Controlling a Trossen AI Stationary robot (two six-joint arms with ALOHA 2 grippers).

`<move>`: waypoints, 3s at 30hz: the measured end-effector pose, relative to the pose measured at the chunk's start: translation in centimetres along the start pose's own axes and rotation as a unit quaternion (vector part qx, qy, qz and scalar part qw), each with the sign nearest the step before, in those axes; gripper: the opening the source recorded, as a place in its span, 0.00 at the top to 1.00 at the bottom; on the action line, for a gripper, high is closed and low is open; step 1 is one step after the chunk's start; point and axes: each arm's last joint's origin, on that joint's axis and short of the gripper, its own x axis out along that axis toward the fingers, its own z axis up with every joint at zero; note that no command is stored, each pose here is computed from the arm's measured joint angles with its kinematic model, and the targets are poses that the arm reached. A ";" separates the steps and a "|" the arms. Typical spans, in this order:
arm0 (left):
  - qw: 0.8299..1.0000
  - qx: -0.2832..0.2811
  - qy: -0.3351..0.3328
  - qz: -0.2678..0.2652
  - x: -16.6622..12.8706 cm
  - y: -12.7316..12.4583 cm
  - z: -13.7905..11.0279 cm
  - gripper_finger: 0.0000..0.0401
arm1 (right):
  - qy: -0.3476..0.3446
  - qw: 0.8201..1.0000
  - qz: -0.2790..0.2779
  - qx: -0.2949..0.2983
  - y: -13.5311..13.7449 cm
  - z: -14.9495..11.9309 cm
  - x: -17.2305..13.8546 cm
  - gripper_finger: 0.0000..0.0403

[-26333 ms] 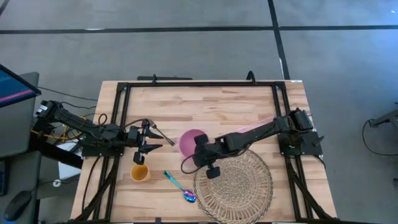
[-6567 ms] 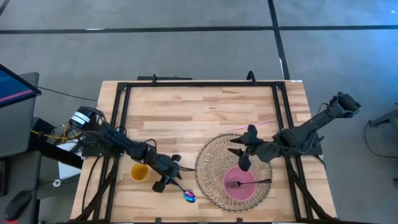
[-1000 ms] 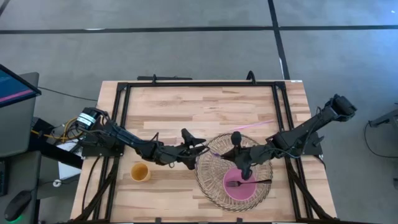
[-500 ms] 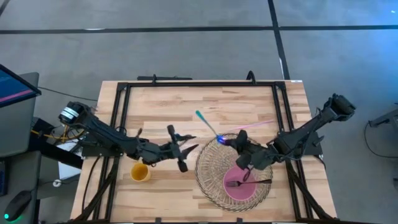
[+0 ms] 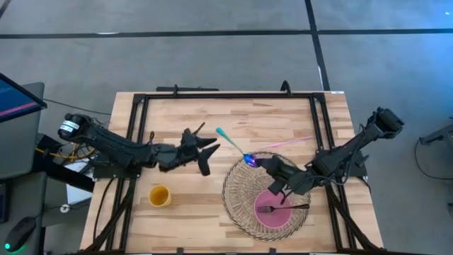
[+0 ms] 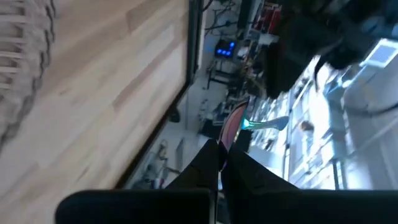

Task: Pick & Place Utensil
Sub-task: Put the blue spoon into the pink bowl on the brown mat

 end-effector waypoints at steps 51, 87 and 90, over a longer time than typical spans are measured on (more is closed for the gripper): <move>0.990 -0.120 -0.016 -0.073 2.7 3.2 1.5 0.75 | -0.057 0.993 0.014 -0.098 0.0 -0.4 1.5 1.00; 0.991 -0.061 -0.029 -0.119 2.8 3.2 1.9 0.95 | -0.050 0.982 0.041 0.177 0.9 0.7 -0.4 0.84; 0.991 -0.059 -0.022 -0.114 2.8 3.3 1.7 0.95 | -0.049 0.975 0.032 0.214 0.9 1.3 -1.6 0.84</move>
